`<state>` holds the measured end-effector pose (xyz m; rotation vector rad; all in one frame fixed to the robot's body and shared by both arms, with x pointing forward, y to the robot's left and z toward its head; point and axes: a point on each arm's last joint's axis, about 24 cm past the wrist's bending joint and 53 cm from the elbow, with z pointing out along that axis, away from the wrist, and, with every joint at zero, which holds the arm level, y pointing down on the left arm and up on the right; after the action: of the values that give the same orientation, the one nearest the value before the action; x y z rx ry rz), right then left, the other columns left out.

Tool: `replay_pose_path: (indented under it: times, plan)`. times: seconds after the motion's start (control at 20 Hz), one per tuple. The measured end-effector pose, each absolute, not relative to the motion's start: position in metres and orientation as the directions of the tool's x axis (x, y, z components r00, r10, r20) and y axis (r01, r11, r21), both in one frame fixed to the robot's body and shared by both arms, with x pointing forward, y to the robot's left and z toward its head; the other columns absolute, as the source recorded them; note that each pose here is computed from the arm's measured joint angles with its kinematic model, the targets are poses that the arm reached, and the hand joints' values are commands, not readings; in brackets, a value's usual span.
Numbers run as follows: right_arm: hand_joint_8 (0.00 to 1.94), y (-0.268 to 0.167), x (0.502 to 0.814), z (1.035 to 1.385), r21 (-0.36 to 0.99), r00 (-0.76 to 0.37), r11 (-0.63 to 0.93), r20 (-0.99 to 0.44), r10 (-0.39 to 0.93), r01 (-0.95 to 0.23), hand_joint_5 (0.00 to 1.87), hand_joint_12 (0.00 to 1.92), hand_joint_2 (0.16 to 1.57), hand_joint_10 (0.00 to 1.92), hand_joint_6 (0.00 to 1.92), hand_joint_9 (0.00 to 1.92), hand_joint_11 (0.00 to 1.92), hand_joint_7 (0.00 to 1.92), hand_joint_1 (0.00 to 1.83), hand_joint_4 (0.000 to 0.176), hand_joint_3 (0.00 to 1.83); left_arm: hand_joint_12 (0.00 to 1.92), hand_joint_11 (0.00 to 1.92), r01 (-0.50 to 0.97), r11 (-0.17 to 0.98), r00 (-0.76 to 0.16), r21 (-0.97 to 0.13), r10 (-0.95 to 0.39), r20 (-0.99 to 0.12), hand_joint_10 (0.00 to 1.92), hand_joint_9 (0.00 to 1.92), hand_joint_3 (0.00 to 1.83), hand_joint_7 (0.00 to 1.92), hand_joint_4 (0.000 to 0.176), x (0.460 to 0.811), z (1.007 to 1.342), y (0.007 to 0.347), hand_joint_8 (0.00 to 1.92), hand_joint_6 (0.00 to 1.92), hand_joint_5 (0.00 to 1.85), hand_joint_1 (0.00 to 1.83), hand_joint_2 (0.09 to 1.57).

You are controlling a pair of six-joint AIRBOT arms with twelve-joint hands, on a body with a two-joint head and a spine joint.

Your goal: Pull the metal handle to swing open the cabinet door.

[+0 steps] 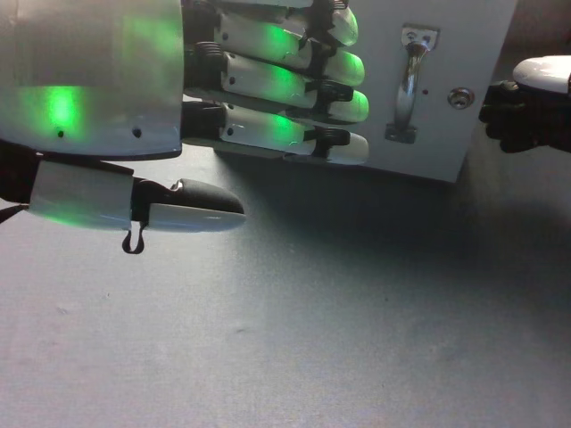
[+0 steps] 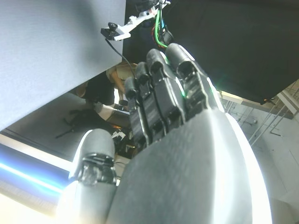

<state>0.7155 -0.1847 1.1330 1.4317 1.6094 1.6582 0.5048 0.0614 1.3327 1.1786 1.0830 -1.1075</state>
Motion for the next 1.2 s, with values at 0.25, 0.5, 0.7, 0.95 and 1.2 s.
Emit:
replay_pose_path:
  times: [0.25, 0.5, 0.7, 0.95, 1.2]
  plan:
    - [0.00, -0.172, 0.705, 1.133, 0.913, -0.422, -0.208, 0.352, 0.836, 0.350, 0.37, 0.91, 1.57, 0.00, 0.00, 0.35, 0.00, 0.38, 0.03, 0.000, 0.07, 0.79, 0.06, 0.990, 0.056, 0.134, 0.131, -0.069, -0.989, 0.00, 0.42, 0.05, 0.45, 0.000, 0.505, 1.333, 0.061, 0.00, 0.00, 0.44, 0.00, 1.57]
    - [0.00, -0.160, 0.688, 1.138, 0.920, -0.469, -0.174, 0.333, 0.818, 0.350, 0.38, 0.91, 1.57, 0.00, 0.00, 0.35, 0.00, 0.38, 0.02, 0.000, 0.07, 0.79, 0.06, 0.990, 0.057, 0.134, 0.131, -0.069, -0.989, 0.00, 0.42, 0.04, 0.45, 0.000, 0.505, 1.333, 0.061, 0.00, 0.00, 0.45, 0.00, 1.57]
    - [0.00, -0.149, 0.673, 1.139, 0.926, -0.541, -0.118, 0.309, 0.782, 0.359, 0.38, 0.91, 1.57, 0.00, 0.00, 0.36, 0.00, 0.39, 0.02, 0.000, 0.07, 0.79, 0.06, 0.990, 0.056, 0.134, 0.131, -0.069, -0.989, 0.00, 0.42, 0.04, 0.45, 0.000, 0.505, 1.333, 0.061, 0.00, 0.00, 0.45, 0.00, 1.57]
    - [0.00, -0.135, 0.659, 1.140, 0.932, -0.589, -0.084, 0.290, 0.754, 0.352, 0.38, 0.91, 1.57, 0.00, 0.00, 0.35, 0.00, 0.38, 0.01, 0.000, 0.08, 0.79, 0.07, 0.990, 0.056, 0.134, 0.131, -0.069, -0.989, 0.00, 0.42, 0.05, 0.45, 0.000, 0.505, 1.333, 0.061, 0.00, 0.00, 0.45, 0.00, 1.57]
    - [0.00, -0.127, 0.651, 1.140, 0.935, -0.613, -0.069, 0.282, 0.738, 0.348, 0.37, 0.90, 1.57, 0.00, 0.00, 0.35, 0.00, 0.38, 0.02, 0.000, 0.08, 0.79, 0.06, 0.990, 0.056, 0.134, 0.131, -0.069, -0.989, 0.00, 0.42, 0.04, 0.45, 0.000, 0.505, 1.333, 0.061, 0.00, 0.00, 0.45, 0.00, 1.57]
